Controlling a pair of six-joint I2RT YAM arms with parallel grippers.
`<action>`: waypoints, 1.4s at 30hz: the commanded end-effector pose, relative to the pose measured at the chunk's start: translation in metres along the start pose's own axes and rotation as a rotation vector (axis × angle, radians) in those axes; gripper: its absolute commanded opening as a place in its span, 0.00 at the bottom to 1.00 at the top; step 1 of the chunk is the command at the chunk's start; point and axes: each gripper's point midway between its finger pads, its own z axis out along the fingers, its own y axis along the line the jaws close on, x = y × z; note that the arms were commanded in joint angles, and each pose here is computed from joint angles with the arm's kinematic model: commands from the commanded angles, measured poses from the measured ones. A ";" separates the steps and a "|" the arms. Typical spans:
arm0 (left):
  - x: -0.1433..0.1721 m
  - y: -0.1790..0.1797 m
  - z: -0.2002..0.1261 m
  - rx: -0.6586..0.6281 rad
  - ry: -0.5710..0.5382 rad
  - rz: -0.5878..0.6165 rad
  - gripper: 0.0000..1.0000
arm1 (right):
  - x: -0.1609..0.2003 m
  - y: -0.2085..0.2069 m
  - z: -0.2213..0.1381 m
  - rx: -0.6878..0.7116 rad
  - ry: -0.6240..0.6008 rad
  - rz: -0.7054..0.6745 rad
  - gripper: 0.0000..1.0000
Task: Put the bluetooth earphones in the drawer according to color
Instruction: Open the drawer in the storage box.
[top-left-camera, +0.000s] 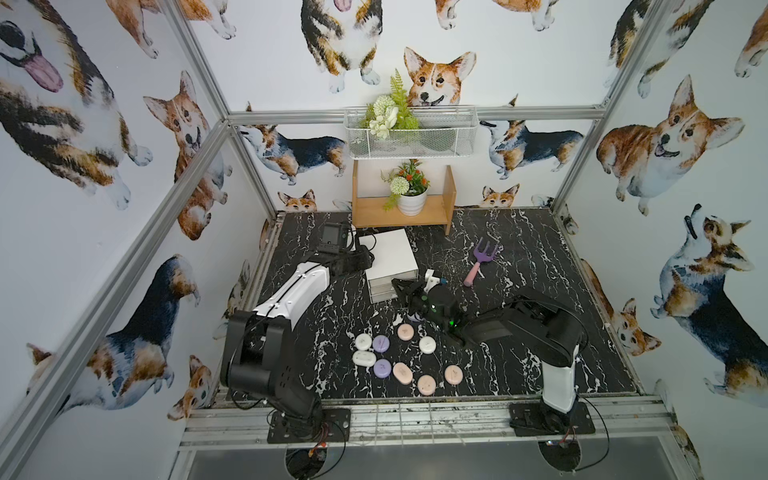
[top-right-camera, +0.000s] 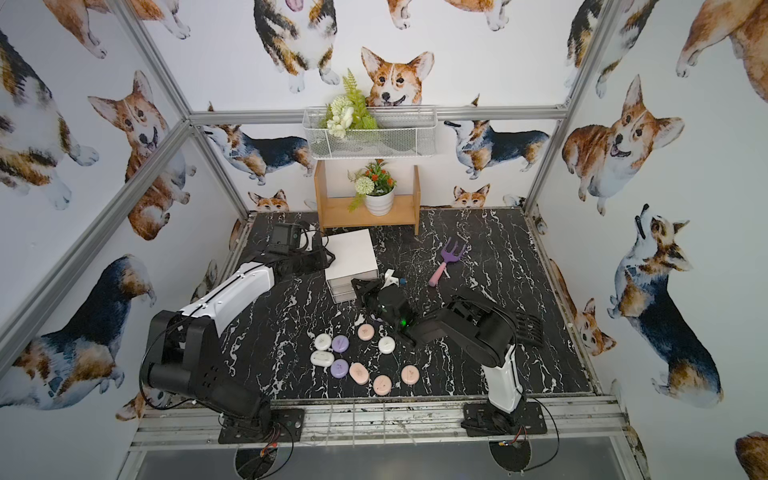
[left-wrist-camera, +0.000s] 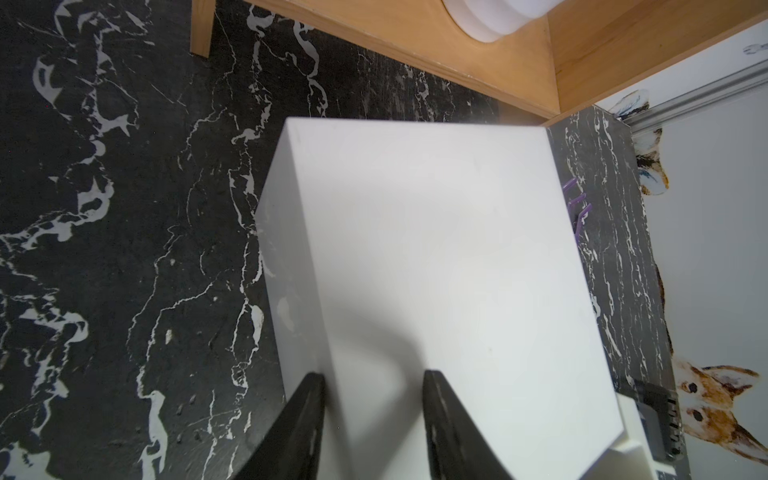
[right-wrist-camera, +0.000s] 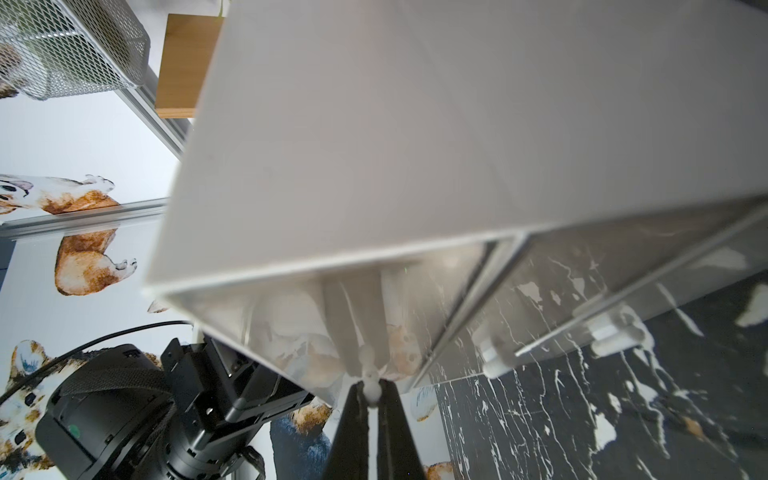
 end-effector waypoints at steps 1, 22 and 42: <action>0.060 0.035 0.001 -0.147 0.231 -0.034 0.43 | -0.002 -0.015 -0.008 0.043 -0.031 0.018 0.00; 0.053 0.035 0.005 -0.160 0.222 -0.054 0.42 | 0.046 -0.041 -0.059 0.103 0.037 0.104 0.00; 0.048 0.034 0.003 -0.161 0.212 -0.057 0.42 | 0.066 -0.053 -0.085 0.129 0.044 0.110 0.00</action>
